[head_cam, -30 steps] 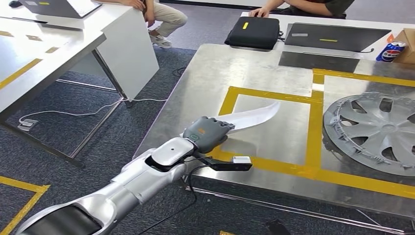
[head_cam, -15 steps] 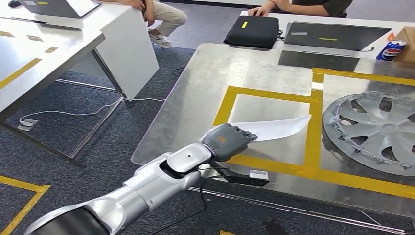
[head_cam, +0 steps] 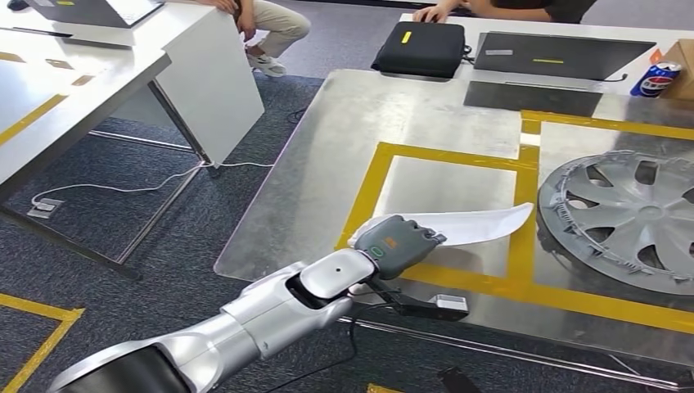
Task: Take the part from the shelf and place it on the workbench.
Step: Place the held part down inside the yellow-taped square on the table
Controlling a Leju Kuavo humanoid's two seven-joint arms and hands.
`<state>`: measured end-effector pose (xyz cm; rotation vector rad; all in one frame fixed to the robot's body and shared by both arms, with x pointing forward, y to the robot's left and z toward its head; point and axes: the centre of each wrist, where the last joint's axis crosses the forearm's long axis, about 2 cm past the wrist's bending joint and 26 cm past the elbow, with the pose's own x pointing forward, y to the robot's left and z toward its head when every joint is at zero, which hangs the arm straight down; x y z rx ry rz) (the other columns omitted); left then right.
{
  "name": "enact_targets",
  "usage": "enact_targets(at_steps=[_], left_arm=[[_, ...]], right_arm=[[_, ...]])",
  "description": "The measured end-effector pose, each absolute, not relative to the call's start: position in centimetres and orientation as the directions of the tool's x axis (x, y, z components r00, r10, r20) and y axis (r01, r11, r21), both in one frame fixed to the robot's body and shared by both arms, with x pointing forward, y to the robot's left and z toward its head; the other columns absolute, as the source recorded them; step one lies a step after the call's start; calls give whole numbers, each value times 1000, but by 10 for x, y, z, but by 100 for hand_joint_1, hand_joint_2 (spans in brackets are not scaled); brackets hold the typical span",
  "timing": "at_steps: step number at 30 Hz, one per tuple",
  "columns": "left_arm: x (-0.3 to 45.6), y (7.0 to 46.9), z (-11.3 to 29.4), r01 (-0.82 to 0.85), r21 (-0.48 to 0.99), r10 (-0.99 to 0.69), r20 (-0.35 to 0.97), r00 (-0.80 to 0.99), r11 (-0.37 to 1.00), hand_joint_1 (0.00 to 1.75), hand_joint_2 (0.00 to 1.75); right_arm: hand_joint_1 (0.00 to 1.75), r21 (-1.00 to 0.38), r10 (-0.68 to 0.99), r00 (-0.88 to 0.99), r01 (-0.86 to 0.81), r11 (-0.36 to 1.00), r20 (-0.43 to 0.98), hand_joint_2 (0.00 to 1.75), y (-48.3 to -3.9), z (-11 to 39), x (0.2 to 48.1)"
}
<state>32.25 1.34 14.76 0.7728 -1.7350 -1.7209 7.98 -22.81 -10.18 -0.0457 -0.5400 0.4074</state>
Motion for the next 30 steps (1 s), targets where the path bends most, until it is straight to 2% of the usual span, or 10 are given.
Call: enact_targets(at_steps=[8, 12, 30], left_arm=[[325, 13, 145, 18, 1000, -782, 1, -624, -13, 175, 175], [328, 14, 146, 14, 1000, -788, -14, -616, -28, 0, 175], [333, 17, 147, -24, 999, -805, 23, -593, 47, 0, 175]], right_arm=[[0, -146, 385, 787, -361, 921, 481, 0, -228, -102, 78], [0, -147, 387, 787, -363, 920, 481, 0, -228, -102, 78], [0, -152, 394, 786, -368, 917, 477, 0, -228, -102, 79]])
